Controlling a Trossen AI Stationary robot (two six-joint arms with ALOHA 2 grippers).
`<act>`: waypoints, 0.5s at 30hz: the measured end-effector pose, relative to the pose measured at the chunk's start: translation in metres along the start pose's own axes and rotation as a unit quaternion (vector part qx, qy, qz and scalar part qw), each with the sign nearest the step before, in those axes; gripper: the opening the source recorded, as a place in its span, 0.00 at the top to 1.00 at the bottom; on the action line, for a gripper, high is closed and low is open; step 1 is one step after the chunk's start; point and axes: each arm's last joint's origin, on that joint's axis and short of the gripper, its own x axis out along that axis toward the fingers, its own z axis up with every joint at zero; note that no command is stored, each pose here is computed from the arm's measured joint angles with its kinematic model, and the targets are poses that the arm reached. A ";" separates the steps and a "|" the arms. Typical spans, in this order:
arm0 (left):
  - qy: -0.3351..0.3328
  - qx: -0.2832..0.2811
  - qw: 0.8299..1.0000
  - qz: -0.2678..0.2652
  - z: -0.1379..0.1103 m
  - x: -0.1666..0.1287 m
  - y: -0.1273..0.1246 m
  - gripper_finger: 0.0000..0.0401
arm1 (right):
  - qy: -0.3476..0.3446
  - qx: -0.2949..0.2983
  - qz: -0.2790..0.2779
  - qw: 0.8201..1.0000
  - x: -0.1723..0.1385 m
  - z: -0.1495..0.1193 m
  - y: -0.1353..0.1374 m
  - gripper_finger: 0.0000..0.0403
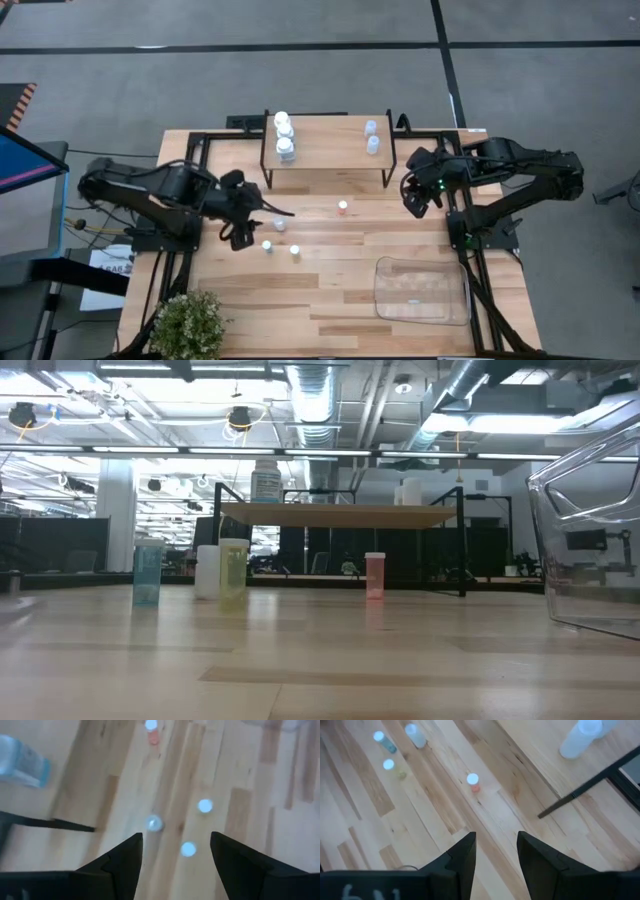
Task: Pick and place medicine bottles onto shelf by color
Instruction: Put the transparent pill bottle on the shelf
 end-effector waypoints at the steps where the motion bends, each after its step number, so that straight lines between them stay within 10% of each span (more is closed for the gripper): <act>1: -0.004 -0.010 1.000 -0.003 -0.004 0.005 0.000 0.45 | -0.003 0.001 0.003 1.000 0.000 0.001 0.000 0.59; 15: 0.009 -0.002 1.000 0.002 -0.039 0.082 -0.011 0.40 | -0.022 0.008 0.016 1.000 0.000 0.004 0.003 0.58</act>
